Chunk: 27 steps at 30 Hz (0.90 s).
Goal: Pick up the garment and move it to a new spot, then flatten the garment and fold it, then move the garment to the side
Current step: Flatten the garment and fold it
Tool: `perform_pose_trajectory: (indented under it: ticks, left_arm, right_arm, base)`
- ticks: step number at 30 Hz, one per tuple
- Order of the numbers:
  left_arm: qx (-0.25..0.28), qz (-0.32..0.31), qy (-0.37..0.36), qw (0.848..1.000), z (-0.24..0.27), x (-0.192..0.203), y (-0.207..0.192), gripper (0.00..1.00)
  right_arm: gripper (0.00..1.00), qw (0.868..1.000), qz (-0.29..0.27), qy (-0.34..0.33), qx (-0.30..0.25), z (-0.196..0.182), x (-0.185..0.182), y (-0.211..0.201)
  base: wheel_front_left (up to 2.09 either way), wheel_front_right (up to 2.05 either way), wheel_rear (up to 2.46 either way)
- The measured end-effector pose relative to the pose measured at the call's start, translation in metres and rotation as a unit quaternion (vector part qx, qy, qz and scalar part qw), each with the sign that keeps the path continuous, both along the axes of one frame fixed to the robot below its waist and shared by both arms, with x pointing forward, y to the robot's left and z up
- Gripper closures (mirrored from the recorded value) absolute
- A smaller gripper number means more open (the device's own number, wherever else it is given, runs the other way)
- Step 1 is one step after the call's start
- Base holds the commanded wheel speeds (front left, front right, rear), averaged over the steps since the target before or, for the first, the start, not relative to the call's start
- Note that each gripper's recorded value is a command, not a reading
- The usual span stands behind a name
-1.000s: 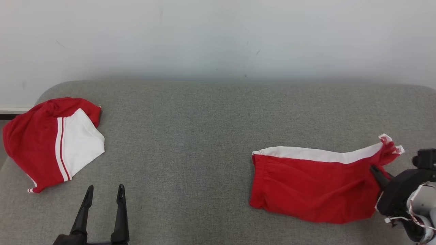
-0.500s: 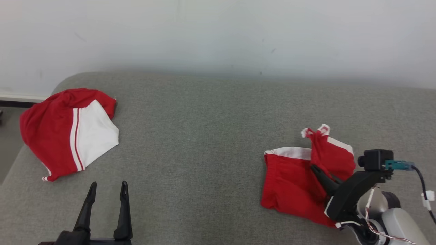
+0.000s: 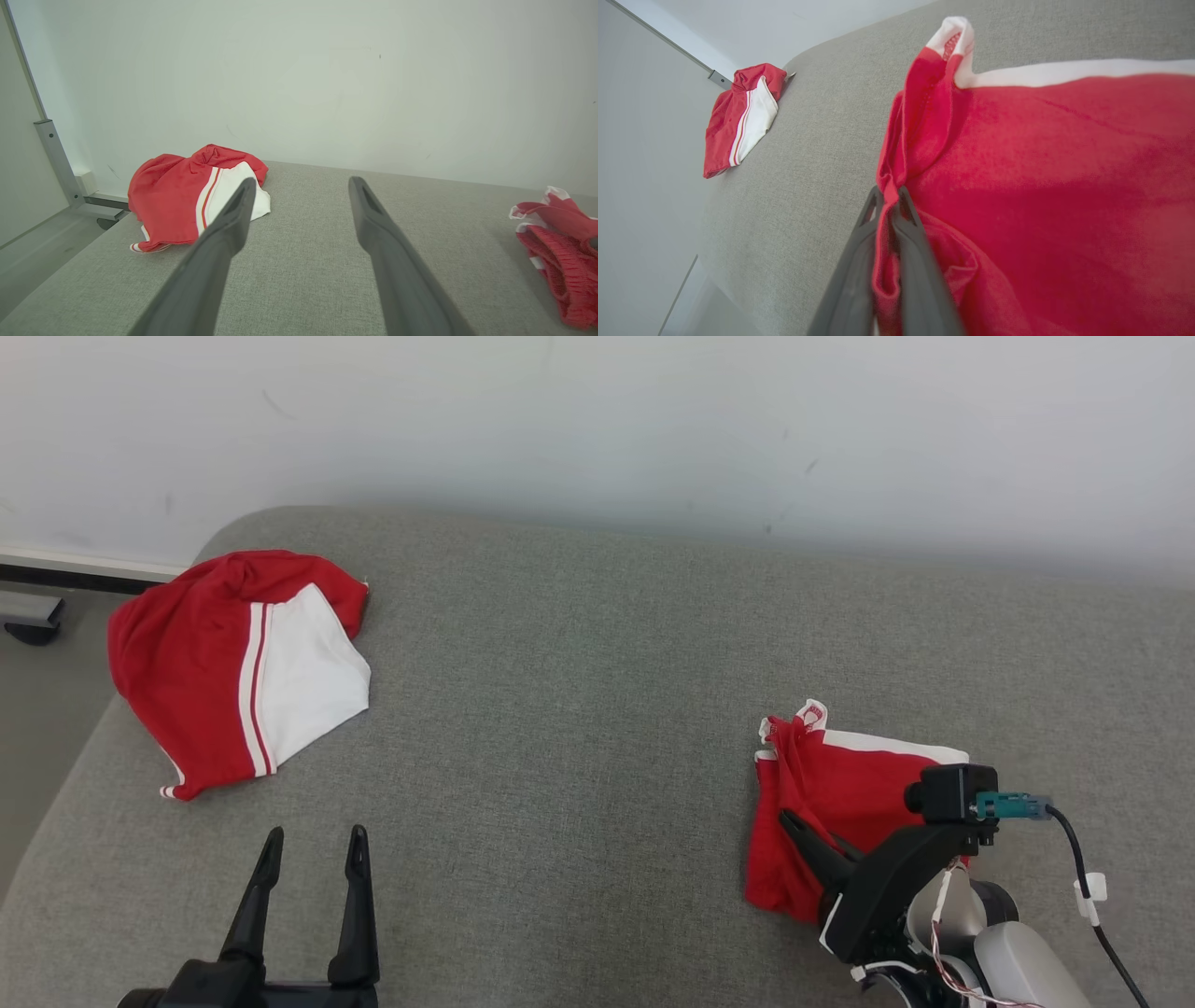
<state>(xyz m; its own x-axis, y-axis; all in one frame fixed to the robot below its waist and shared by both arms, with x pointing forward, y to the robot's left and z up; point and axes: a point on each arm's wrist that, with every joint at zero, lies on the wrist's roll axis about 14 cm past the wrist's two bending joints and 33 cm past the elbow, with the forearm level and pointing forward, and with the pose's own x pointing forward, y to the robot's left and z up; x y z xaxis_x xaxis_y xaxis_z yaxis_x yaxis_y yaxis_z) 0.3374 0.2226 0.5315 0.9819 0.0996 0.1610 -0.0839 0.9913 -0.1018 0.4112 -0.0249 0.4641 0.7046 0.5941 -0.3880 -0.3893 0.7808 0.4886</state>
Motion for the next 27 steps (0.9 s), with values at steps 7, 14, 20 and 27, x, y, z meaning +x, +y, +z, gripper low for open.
perform_pose_trajectory:
  ticks: [7, 14, 20, 27]
  left_arm:
    - [-0.003, -0.002, 0.001, 1.0, -0.001, 0.001, -0.002, 0.0]
    - [-0.001, -0.006, 0.0, 1.0, 0.0, 0.004, -0.004, 0.0]
    - [0.0, -0.016, -0.002, 1.0, 0.0, 0.008, -0.009, 0.0]
    - [0.004, -0.016, -0.004, 1.0, 0.002, 0.009, -0.008, 0.0]
  right_arm:
    - [0.0, 1.0, -0.007, -0.022, -0.019, -0.005, 0.001, -0.004]
    - [0.0, 0.989, -0.089, -0.119, 0.011, 0.036, 0.025, -0.049]
    - [0.0, 0.967, -0.17, -0.188, 0.014, 0.059, 0.032, -0.106]
    - [0.0, 0.951, -0.217, -0.219, 0.014, 0.059, 0.02, -0.136]
  base:
    - [0.0, 0.0, 0.0]
    - [0.0, 0.0, 0.0]
    - [0.0, 0.0, 0.0]
    - [0.0, 0.0, 0.0]
